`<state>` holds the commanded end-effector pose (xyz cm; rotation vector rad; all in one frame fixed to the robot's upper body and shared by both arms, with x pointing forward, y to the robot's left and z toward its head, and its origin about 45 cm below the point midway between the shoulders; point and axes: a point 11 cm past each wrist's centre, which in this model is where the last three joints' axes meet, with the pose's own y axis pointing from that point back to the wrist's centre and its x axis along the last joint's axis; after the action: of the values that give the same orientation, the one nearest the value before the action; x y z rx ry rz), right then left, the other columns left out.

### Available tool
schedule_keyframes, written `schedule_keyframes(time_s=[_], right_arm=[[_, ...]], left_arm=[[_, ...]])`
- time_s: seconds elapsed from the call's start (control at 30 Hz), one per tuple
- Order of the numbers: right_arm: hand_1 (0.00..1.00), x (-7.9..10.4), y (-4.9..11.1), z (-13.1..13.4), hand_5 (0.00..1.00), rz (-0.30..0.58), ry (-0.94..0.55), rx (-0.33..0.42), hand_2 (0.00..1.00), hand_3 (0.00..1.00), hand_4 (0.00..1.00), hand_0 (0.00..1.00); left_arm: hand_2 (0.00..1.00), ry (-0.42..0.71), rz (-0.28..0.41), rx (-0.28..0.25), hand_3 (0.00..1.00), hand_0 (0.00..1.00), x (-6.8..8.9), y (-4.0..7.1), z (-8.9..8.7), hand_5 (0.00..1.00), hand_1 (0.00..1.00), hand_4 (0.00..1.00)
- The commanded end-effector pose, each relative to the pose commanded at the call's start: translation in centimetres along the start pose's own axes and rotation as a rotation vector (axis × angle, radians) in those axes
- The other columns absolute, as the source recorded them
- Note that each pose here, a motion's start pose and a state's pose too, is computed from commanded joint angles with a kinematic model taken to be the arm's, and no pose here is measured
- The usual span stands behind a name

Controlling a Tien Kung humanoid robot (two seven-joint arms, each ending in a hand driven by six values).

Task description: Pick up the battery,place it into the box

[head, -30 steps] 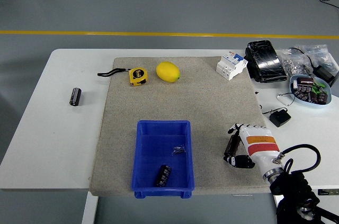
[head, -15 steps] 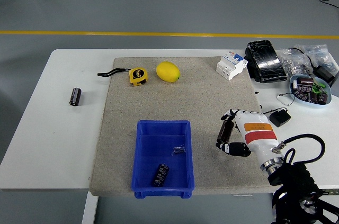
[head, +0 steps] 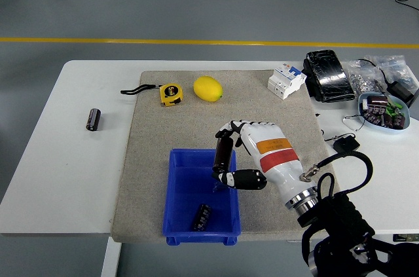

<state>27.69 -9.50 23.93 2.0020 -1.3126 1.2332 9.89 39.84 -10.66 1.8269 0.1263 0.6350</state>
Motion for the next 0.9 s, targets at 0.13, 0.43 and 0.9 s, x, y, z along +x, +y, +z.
schedule_keyframes(time_s=[0.13, 0.43, 0.9], right_arm=[[0.424, -2.1, 0.5, -1.0, 0.157, -0.058, -0.007, 0.024, 0.517, 0.613, 0.961, 0.298], [0.561, -3.1, 0.3, -2.1, 0.318, -0.117, -0.011, 0.036, 0.769, 0.886, 0.998, 0.332], [0.606, -2.1, -0.6, -2.0, 0.313, -0.055, -0.028, 0.024, 0.898, 0.951, 0.998, 0.412]], left_arm=[[0.687, 0.004, 0.002, 0.001, 0.616, 0.682, 0.1, 0.0, 0.0, 0.665, 0.64, 0.618], [0.687, -0.003, 0.001, 0.005, 0.616, 0.683, 0.2, 0.0, -0.1, 0.665, 0.639, 0.618], [0.687, -0.007, -0.002, 0.014, 0.616, 0.683, 0.0, 0.0, -0.5, 0.663, 0.637, 0.618]])
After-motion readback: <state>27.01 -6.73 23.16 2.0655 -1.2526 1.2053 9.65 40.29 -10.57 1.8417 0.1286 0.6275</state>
